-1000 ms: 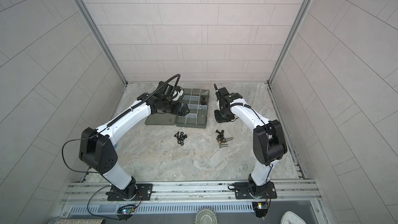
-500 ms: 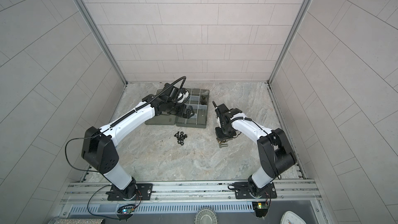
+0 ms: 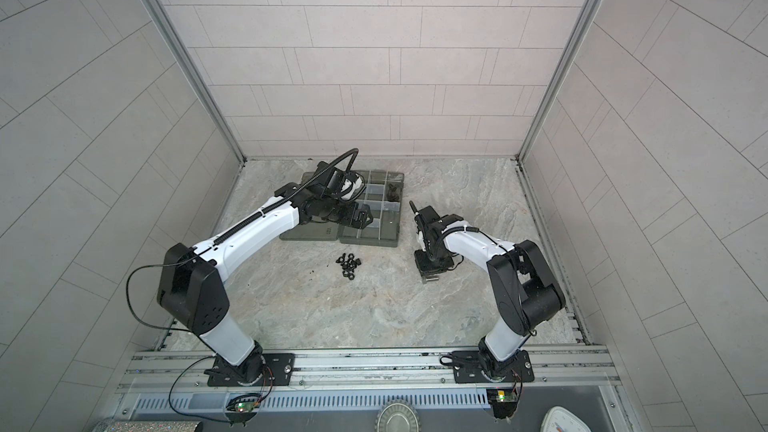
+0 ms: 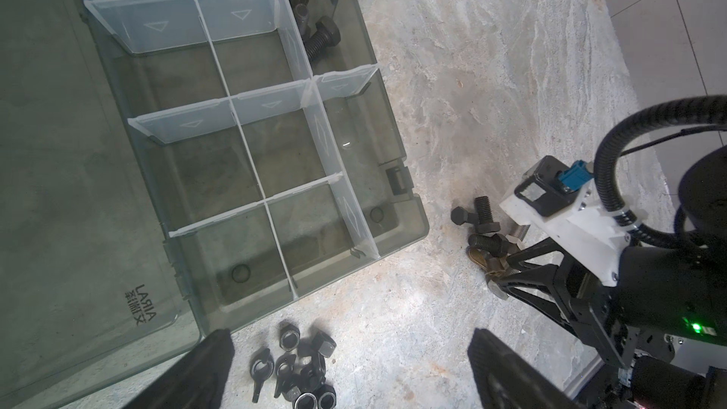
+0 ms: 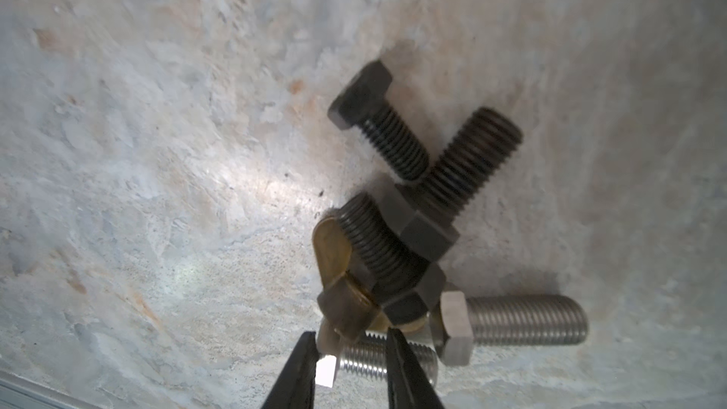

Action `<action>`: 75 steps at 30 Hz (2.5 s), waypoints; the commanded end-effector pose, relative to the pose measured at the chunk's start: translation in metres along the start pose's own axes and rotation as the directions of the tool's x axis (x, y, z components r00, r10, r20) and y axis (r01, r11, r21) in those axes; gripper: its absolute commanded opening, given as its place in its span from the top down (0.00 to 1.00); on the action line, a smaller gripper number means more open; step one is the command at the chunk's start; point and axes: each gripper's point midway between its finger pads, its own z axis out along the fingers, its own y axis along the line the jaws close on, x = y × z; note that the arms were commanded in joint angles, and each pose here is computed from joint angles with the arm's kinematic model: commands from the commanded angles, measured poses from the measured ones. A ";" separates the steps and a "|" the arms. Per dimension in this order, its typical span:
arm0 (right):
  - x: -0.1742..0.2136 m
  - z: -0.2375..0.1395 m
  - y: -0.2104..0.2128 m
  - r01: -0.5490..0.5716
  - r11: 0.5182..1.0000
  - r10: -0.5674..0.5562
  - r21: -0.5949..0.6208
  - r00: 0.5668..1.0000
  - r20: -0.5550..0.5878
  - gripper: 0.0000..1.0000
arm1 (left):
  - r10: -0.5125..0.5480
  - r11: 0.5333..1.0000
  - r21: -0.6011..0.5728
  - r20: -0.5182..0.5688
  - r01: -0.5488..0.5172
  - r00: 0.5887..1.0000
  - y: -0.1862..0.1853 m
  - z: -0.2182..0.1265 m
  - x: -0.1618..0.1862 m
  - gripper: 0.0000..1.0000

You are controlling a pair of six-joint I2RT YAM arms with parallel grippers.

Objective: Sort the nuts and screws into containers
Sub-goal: 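Lower the right gripper and close on the brass wing nut, then lift the brass wing nut and carry it over the box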

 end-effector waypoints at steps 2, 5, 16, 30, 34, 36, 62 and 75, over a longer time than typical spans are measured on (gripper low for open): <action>-0.004 0.010 -0.001 -0.002 1.000 0.002 0.016 1.000 -0.013 0.68 | 0.029 1.000 -0.006 0.019 -0.029 0.999 -0.002 -0.009 -0.004 0.00; -0.003 0.016 -0.002 -0.001 1.000 0.002 0.015 1.000 -0.023 0.68 | 0.045 0.999 -0.011 0.013 -0.045 0.999 -0.001 -0.011 -0.003 0.00; -0.001 0.023 0.000 0.010 1.000 -0.008 0.026 0.998 -0.062 0.81 | 0.078 0.997 -0.022 0.004 -0.077 0.997 0.000 -0.014 0.002 0.00; 0.006 0.036 -0.001 0.038 0.998 -0.033 0.051 0.994 -0.102 0.74 | 0.093 0.995 -0.042 -0.036 -0.094 0.995 0.005 -0.022 0.014 0.00; 0.002 0.033 0.000 0.052 0.997 -0.045 0.063 0.994 -0.099 0.99 | 0.091 0.994 -0.052 -0.032 -0.093 0.995 0.007 -0.026 0.017 0.00; -0.001 0.028 0.002 0.055 0.996 -0.049 0.065 0.995 -0.091 1.00 | 0.091 0.994 -0.056 -0.031 -0.092 0.995 0.008 -0.027 0.019 0.00; -0.146 -0.076 0.070 0.101 0.994 -0.088 -0.048 0.971 0.222 1.00 | 0.072 0.993 -0.090 -0.012 -0.073 0.997 0.020 -0.033 0.019 0.00; -0.232 -0.063 0.091 0.123 0.989 -0.094 -0.081 0.949 0.300 1.00 | 0.045 0.996 -0.076 -0.024 -0.046 0.999 0.021 -0.037 0.025 0.00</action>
